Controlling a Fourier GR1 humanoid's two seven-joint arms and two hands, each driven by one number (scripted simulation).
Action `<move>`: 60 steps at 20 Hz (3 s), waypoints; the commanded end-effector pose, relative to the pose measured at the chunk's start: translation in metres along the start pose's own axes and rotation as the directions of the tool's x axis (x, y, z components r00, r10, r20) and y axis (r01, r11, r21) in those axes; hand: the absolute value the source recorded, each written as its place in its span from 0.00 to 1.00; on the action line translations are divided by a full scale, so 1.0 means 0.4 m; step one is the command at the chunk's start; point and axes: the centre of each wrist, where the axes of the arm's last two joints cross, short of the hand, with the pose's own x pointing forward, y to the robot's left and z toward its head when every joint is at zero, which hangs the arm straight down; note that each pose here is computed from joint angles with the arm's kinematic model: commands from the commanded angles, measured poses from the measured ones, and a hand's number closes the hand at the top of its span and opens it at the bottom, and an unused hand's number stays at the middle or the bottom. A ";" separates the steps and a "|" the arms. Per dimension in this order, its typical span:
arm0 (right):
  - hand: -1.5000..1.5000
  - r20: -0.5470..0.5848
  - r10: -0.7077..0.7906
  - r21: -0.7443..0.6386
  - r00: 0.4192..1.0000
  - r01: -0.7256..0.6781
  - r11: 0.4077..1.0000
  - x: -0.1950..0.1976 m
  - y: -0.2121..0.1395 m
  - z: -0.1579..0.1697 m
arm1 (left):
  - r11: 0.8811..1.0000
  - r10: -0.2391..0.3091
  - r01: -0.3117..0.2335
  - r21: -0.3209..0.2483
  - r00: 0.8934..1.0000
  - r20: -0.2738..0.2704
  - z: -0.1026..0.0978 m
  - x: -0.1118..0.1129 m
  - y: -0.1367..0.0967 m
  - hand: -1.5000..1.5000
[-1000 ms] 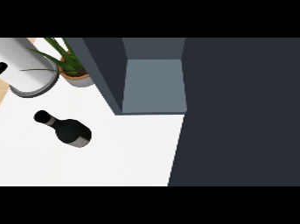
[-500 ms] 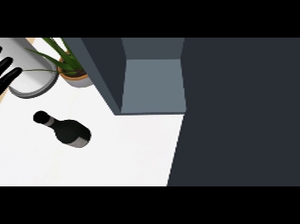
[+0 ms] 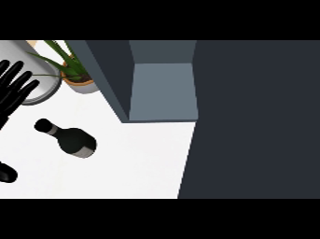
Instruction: Pick up the wine, place it into the cabinet and close the cabinet
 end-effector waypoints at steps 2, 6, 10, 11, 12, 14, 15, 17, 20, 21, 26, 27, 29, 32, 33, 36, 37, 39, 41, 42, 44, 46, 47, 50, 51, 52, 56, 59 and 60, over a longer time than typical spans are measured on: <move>0.00 0.105 0.019 -0.037 0.994 -0.015 0.999 0.085 0.003 0.073 | 0.999 -0.002 0.003 0.033 1.000 -0.019 -0.019 -0.069 0.026 0.00; 0.00 0.119 0.028 -0.046 0.992 -0.022 0.999 0.083 0.002 0.072 | 0.999 -0.001 0.002 0.034 0.999 -0.033 0.022 -0.110 0.033 0.00; 0.00 0.106 0.040 -0.053 0.994 -0.035 0.998 0.073 0.002 0.063 | 0.996 -0.054 0.057 0.066 0.998 -0.042 0.057 -0.198 0.024 0.00; 0.00 0.092 0.033 -0.034 0.995 -0.030 0.999 0.065 0.015 0.060 | 0.998 -0.029 0.031 0.057 0.999 -0.042 0.041 -0.180 0.106 0.00; 0.00 0.105 0.040 -0.039 0.994 -0.036 0.999 0.085 -0.010 0.077 | 0.997 -0.048 0.051 0.062 0.998 -0.051 0.054 -0.193 0.092 0.00; 0.00 0.103 0.030 -0.033 0.994 -0.027 0.999 0.077 0.024 0.062 | 0.994 -0.054 0.059 0.090 0.997 -0.058 0.065 -0.218 0.098 0.00; 0.00 0.093 0.067 -0.041 0.993 -0.063 0.997 0.101 -0.022 0.073 | 0.997 -0.034 0.038 0.064 0.997 -0.070 0.083 -0.219 0.107 0.00; 0.00 0.074 0.057 -0.060 0.996 -0.053 0.997 0.070 0.013 0.071 | 0.995 -0.050 0.057 0.079 0.995 -0.082 0.053 -0.235 0.063 0.00; 0.00 0.115 0.053 -0.030 0.992 -0.049 0.998 0.106 -0.003 0.077 | 0.995 -0.044 0.052 0.082 0.994 -0.096 0.072 -0.282 0.088 0.00; 0.00 0.103 0.038 -0.033 0.994 -0.035 0.999 0.069 0.008 0.071 | 0.996 -0.028 0.036 0.076 0.994 -0.102 0.058 -0.302 0.126 0.00; 0.00 0.090 0.042 -0.019 0.995 -0.040 0.999 0.089 -0.004 0.089 | 0.996 -0.044 0.052 0.068 0.993 -0.114 0.078 -0.368 0.100 0.00; 0.00 0.078 0.037 -0.014 0.996 -0.036 0.999 0.090 0.005 0.070 | 0.995 -0.056 0.066 0.076 0.990 -0.128 0.095 -0.390 0.138 0.00; 0.00 0.096 0.033 -0.039 0.995 -0.029 0.999 0.073 0.024 0.061 | 0.993 -0.048 0.063 0.098 0.988 -0.150 0.074 -0.393 0.133 0.00; 0.00 0.089 0.031 -0.026 0.996 -0.029 0.999 0.072 0.014 0.080 | 0.993 -0.045 0.059 0.104 0.990 -0.130 0.114 -0.447 0.122 0.00; 0.00 0.083 0.051 -0.024 0.995 -0.049 0.998 0.106 -0.004 0.091 | 0.993 -0.064 0.076 0.091 0.990 -0.125 0.086 -0.417 0.142 0.00; 0.00 0.096 0.066 -0.033 0.993 -0.063 0.997 0.077 0.003 0.078 | 0.990 -0.066 0.082 0.116 0.989 -0.135 0.080 -0.454 0.148 0.00; 0.00 0.095 0.027 -0.036 0.995 -0.024 0.999 0.069 0.023 0.067 | 0.992 -0.062 0.076 0.098 0.988 -0.143 0.072 -0.471 0.131 0.00; 0.00 0.090 0.039 -0.039 0.995 -0.036 0.999 0.083 0.014 0.085 | 0.994 -0.042 0.055 0.094 0.989 -0.145 0.080 -0.464 0.170 0.00; 0.00 0.108 0.045 -0.030 0.993 -0.042 0.999 0.093 0.017 0.056 | 0.997 -0.004 0.017 0.072 0.986 -0.165 0.083 -0.493 0.143 0.00; 0.00 0.093 0.045 -0.023 0.995 -0.043 0.999 0.090 0.009 0.093 | 0.996 0.019 -0.002 0.094 0.984 -0.179 0.105 -0.496 0.171 0.00; 0.00 0.091 0.054 -0.026 0.994 -0.052 0.998 0.078 0.007 0.081 | 0.998 0.043 -0.032 0.055 0.977 -0.209 0.094 -0.515 0.147 0.00; 0.00 0.093 0.028 -0.017 0.995 -0.026 1.000 0.080 0.012 0.063 | 0.997 0.076 -0.068 0.047 0.973 -0.217 0.080 -0.523 0.163 0.00; 0.00 0.102 0.032 -0.028 0.994 -0.029 0.999 0.077 0.022 0.072 | 0.996 0.086 -0.078 0.048 0.974 -0.210 0.099 -0.538 0.151 0.00; 0.00 0.091 0.054 -0.043 0.994 -0.050 0.998 0.090 0.012 0.061 | 0.996 0.084 -0.080 0.030 0.975 -0.208 0.124 -0.554 0.144 0.00; 0.00 0.088 0.045 -0.035 0.995 -0.043 0.998 0.072 0.026 0.044 | 0.996 0.089 -0.085 0.029 0.973 -0.214 0.057 -0.555 0.126 0.00; 0.00 0.092 0.053 -0.035 0.994 -0.050 0.998 0.076 0.023 0.082 | 0.994 0.107 -0.101 0.037 0.972 -0.210 0.099 -0.567 0.123 0.00; 0.00 0.100 0.043 -0.040 0.994 -0.040 0.998 0.071 0.024 0.072 | 0.997 0.080 -0.077 0.020 0.977 -0.196 0.071 -0.541 0.155 0.00; 0.00 0.089 0.055 -0.011 0.995 -0.054 0.998 0.080 0.015 0.082 | 0.994 0.105 -0.098 0.051 0.982 -0.155 0.069 -0.557 0.145 0.00; 0.00 0.101 0.051 -0.015 0.994 -0.050 0.999 0.086 0.017 0.077 | 0.993 0.111 -0.104 0.052 0.979 -0.171 0.073 -0.592 0.109 0.00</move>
